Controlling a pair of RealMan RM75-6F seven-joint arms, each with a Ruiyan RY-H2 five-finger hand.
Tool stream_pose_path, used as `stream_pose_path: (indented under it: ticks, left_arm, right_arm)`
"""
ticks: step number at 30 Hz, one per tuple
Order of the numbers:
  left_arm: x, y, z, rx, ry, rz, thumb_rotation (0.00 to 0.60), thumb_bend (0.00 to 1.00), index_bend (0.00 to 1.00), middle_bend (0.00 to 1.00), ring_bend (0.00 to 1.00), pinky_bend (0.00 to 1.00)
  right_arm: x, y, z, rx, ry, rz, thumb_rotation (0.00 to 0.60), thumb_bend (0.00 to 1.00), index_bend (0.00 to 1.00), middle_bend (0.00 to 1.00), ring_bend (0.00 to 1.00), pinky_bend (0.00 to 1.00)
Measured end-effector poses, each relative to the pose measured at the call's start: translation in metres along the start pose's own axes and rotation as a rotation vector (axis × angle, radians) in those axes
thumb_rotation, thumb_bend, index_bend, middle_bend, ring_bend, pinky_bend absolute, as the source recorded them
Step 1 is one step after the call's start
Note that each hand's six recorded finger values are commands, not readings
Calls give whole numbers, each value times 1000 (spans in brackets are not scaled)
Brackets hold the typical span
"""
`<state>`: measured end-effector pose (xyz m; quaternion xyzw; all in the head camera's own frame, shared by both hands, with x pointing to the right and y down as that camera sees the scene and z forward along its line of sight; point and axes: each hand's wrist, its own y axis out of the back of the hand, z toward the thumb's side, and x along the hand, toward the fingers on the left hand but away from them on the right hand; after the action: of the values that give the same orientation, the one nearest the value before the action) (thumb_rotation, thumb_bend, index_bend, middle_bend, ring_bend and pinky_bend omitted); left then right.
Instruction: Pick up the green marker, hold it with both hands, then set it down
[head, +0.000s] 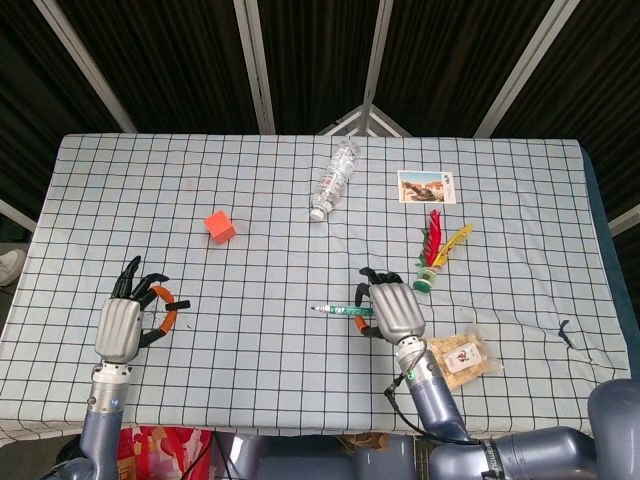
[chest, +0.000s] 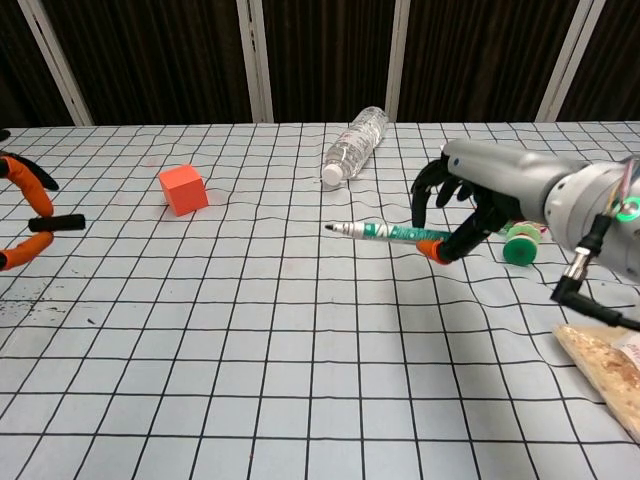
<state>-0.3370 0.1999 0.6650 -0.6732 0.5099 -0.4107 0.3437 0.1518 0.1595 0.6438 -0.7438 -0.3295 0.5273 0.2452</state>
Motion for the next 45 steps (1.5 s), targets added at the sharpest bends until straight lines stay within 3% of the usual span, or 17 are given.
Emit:
stream_pose_path:
  ticks: [7, 13, 18, 20, 22, 24, 33, 39, 45]
  left_arm:
    - [3, -43, -12, 26, 27, -102, 600, 504, 471, 290, 0, 128]
    - [7, -83, -5, -16, 19, -182, 600, 501, 377, 247, 0, 126]
    - [8, -98, 8, -34, -32, -219, 600, 498, 169, 75, 0, 44]
    - [8, -99, 11, -31, -55, -227, 600, 497, 135, 29, 0, 21]
    - [9, -95, 14, -37, -77, -218, 600, 497, 126, 10, 0, 15]
    - [10, -87, 17, -57, -93, -198, 600, 498, 126, 2, 0, 8]
    - [12, -42, 21, -89, -131, -123, 600, 496, 105, 0, 0, 0]
    - [8, 0, 19, -66, -124, -80, 600, 491, 55, 0, 0, 0]
    - [-5, 51, 2, 27, -95, -30, 600, 497, 81, 2, 0, 0]
  right_arm:
    - [-13, -45, -8, -10, -12, 52, 600, 589, 797, 191, 254, 190]
    - [-24, -76, -7, -18, -10, 77, 600, 590, 800, 191, 253, 190]
    - [-29, -84, -4, -19, -1, 77, 600, 590, 797, 191, 250, 190]
    - [-29, -83, -4, -7, 2, 74, 600, 590, 739, 191, 232, 180]
    - [-29, -83, -4, 7, 6, 76, 600, 576, 620, 189, 208, 162]
    - [-27, -82, -3, 16, 7, 82, 600, 492, 448, 171, 181, 142]
    - [-16, -78, -8, 99, -29, 156, 600, 260, 43, 95, 135, 117]
    - [-2, -63, -5, 110, -43, 174, 600, 236, 0, 68, 130, 113]
    - [7, -27, -15, 8, -53, 106, 600, 235, 10, 69, 131, 112]
